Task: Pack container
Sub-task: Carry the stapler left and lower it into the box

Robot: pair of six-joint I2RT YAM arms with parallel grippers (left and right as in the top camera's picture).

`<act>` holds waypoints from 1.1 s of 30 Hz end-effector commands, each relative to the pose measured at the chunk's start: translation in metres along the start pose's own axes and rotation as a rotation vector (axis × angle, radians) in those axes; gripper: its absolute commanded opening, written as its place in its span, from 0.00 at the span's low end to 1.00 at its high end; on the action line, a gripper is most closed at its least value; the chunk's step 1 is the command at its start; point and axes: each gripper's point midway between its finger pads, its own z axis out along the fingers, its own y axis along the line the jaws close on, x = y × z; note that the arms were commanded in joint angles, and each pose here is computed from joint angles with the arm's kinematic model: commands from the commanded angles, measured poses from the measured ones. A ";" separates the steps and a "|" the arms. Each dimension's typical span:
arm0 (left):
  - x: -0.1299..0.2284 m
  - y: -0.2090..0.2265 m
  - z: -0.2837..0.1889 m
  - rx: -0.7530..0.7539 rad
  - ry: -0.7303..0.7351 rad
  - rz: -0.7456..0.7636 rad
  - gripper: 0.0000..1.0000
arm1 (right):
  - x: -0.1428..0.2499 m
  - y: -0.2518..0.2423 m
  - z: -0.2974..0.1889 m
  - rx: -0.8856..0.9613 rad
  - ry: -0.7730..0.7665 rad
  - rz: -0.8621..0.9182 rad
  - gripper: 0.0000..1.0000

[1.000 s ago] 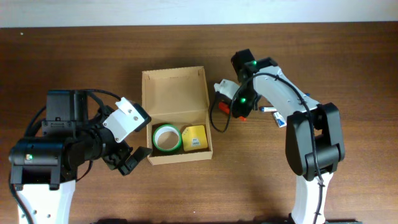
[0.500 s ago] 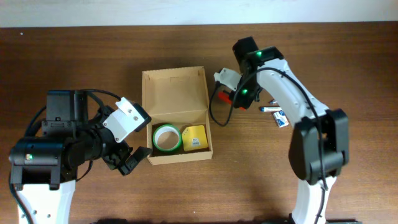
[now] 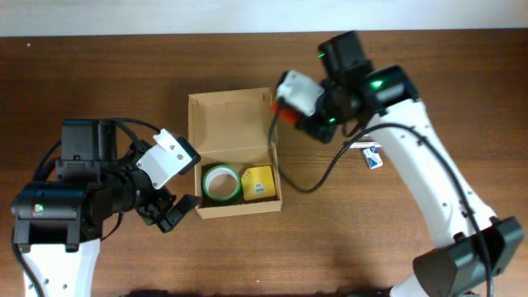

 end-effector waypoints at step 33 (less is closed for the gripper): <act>-0.006 0.000 -0.005 -0.003 -0.025 0.017 1.00 | 0.009 0.134 0.136 -0.394 0.271 -0.321 0.04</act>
